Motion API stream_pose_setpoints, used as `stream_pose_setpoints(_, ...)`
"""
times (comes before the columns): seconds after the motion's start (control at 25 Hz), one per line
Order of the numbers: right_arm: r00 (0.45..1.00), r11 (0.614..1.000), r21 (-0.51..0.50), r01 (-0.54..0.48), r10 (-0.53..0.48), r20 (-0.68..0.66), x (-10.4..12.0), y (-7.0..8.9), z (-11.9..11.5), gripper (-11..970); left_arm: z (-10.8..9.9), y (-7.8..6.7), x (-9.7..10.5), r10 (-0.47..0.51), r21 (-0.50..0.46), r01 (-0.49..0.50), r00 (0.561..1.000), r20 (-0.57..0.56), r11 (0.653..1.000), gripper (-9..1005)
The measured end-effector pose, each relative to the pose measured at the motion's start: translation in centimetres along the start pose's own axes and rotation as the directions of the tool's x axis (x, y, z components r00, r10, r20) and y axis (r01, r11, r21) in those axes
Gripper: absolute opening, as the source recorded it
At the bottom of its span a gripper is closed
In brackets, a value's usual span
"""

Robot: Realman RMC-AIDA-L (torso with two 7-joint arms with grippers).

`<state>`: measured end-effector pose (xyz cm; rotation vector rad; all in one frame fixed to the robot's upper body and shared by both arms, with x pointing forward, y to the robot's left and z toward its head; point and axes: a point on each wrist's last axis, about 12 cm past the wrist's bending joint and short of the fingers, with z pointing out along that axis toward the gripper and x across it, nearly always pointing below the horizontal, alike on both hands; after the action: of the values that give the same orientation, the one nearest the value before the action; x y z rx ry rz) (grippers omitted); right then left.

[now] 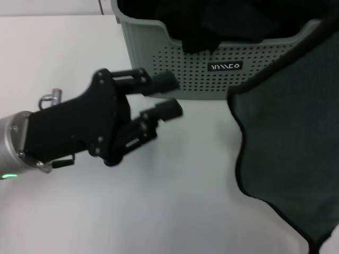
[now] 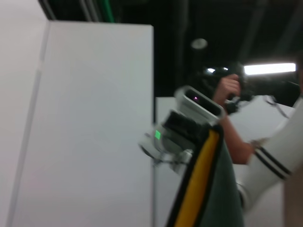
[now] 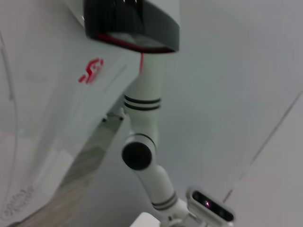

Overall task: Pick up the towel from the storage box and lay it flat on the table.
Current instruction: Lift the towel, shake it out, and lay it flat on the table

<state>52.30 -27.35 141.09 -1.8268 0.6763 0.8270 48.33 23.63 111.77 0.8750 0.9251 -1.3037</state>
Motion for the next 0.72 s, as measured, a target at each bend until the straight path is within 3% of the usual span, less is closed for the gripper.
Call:
stream_pose_setpoints(0.16,1.0,0.996,-0.092,-0.007,0.008,0.011,-0.5,-0.6,0.9,0,0.8,0.1,0.2,-0.012,0.051,0.013,1.0,-0.019,0.999,316)
stream_pose_setpoints(0.44,0.999,0.967,-0.251,-0.052,0.05,-0.015,-0.5,-0.8,3.4,1,0.0,-0.4,0.4,-0.023,0.031,0.024,0.999,-0.029,0.999,316)
stream_pose_setpoints(0.72,0.995,0.948,-0.306,-0.085,0.066,-0.071,-0.7,-1.5,4.1,1,-0.9,-0.9,0.6,-0.048,0.039,0.051,0.996,-0.08,0.998,315)
